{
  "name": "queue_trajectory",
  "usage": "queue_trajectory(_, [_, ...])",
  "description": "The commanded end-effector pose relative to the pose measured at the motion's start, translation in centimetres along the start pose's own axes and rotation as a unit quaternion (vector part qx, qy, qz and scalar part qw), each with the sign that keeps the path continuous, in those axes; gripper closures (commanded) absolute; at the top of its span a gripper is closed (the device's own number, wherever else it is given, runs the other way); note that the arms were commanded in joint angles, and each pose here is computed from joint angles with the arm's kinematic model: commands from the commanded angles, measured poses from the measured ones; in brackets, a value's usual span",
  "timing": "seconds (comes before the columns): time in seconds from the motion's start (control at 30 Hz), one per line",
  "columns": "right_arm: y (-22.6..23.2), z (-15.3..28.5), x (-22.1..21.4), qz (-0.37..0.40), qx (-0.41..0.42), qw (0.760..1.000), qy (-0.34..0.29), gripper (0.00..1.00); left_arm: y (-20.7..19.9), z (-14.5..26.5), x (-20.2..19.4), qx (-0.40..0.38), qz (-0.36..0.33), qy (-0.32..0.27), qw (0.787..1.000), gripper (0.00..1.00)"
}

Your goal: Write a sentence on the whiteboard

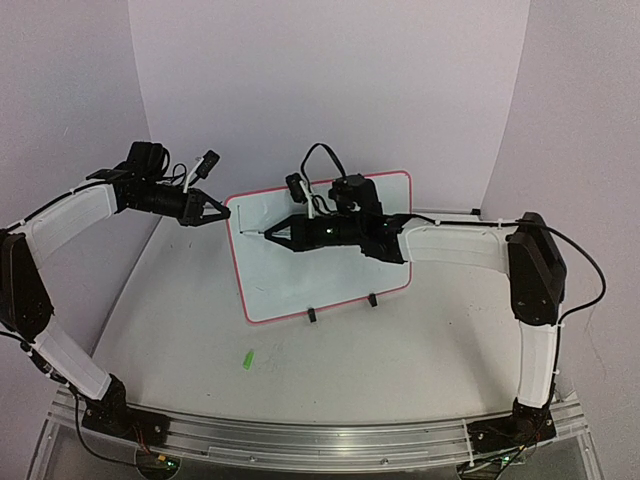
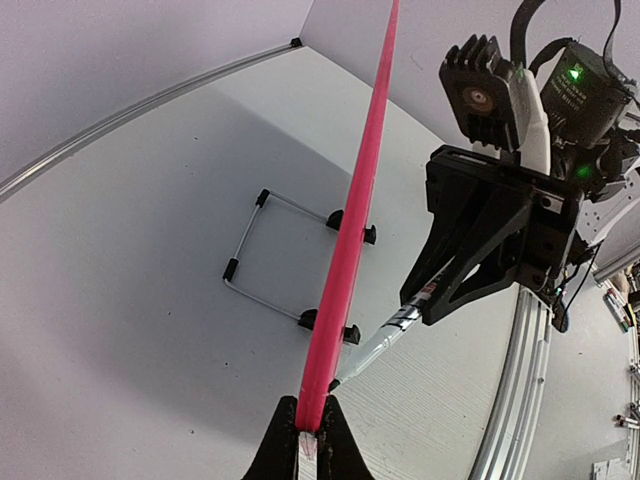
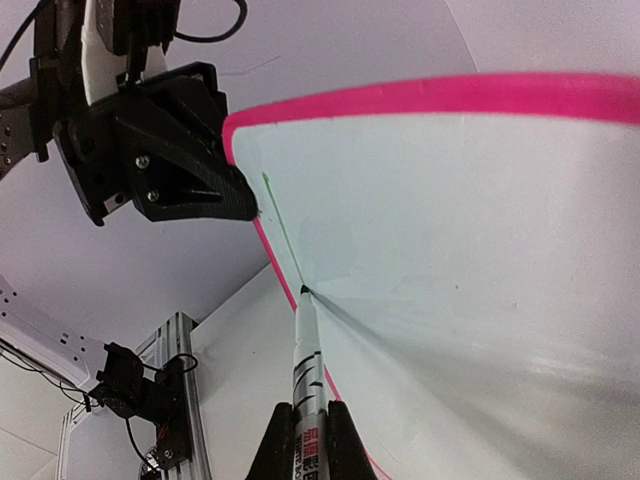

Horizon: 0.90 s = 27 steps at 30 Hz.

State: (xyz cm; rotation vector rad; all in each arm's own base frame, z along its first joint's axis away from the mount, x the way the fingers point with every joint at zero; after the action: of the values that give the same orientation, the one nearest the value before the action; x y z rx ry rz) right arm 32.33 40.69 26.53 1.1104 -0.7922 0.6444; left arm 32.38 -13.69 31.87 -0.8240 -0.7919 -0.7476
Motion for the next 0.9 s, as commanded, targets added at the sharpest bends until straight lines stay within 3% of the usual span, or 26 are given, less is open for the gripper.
queue_trajectory(0.0, [-0.3,0.6,0.3,0.005,-0.015,1.000,-0.011,1.00,-1.1,1.1,0.8,-0.003,-0.029,-0.020,0.999,1.00])
queue_trajectory(0.33, [3.4,2.3,1.9,0.038,0.061,0.997,-0.022,1.00,-1.2,1.1,0.7,-0.002,-0.029,-0.020,0.999,1.00])
queue_trajectory(0.57, [3.4,3.6,2.6,0.039,0.018,0.996,-0.080,1.00,-1.3,1.2,0.8,-0.002,-0.030,-0.021,0.999,1.00])
queue_trajectory(0.87, [2.5,2.4,2.7,0.029,-0.001,0.995,-0.090,1.00,-1.4,1.3,0.8,-0.002,-0.031,-0.022,0.999,1.00])
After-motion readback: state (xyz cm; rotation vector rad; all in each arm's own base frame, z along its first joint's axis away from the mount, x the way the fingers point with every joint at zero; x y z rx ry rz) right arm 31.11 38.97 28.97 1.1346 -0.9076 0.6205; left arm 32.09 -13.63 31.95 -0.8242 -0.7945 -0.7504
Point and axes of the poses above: each gripper's point midway between its finger pads, its own z axis back along the fingers, its own y axis along the line the jaws close on, x = y × z, the point moved 10 cm from there along z, back along the fingers, and after that the axes turned 1 degree about z, right-handed, at the moved point
